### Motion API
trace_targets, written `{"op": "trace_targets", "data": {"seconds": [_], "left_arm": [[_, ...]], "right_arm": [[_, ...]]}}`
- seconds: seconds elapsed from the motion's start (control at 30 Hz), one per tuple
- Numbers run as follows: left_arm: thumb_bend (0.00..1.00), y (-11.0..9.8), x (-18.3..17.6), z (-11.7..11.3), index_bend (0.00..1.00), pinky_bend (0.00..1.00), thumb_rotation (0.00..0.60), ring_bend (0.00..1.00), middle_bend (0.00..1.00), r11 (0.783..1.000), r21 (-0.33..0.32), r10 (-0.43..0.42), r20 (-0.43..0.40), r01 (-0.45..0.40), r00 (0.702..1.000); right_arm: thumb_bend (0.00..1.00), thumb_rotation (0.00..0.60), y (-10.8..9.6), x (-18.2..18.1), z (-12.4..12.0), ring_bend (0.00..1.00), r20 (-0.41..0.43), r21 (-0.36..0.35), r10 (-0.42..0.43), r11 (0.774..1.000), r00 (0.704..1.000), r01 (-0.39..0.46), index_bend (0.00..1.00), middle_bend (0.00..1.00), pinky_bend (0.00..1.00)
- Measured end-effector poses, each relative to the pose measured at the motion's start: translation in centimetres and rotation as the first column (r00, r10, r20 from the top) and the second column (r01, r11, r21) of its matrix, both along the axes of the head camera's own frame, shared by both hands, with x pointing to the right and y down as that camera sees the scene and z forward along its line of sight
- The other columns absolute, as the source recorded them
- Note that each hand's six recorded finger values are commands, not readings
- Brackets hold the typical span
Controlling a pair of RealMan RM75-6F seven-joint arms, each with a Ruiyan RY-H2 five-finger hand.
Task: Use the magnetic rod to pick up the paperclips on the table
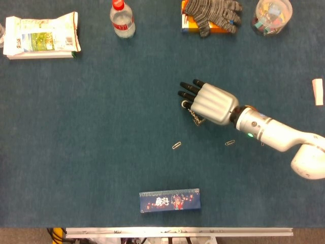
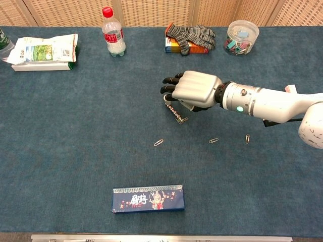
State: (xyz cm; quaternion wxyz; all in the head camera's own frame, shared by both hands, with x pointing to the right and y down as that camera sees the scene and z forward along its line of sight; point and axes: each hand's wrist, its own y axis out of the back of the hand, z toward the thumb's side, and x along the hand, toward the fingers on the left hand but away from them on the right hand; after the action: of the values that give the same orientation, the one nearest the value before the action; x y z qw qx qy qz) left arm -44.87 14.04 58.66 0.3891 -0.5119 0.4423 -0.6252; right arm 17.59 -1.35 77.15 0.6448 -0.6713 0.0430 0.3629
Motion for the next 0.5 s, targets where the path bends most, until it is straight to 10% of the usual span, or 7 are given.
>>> {"op": "trace_targets", "data": {"seconds": [0.5], "left_arm": [[0.19, 0.04, -0.06, -0.23, 0.48, 0.00, 0.600, 0.00, 0.04, 1.000, 0.003, -0.003, -0.013, 0.003, 1.000]], "right_arm": [[0.84, 0.600, 0.33, -0.94, 1.00, 0.05, 0.002, -0.005, -0.022, 1.000, 1.000, 0.022, 0.31, 0.15, 0.20]]}}
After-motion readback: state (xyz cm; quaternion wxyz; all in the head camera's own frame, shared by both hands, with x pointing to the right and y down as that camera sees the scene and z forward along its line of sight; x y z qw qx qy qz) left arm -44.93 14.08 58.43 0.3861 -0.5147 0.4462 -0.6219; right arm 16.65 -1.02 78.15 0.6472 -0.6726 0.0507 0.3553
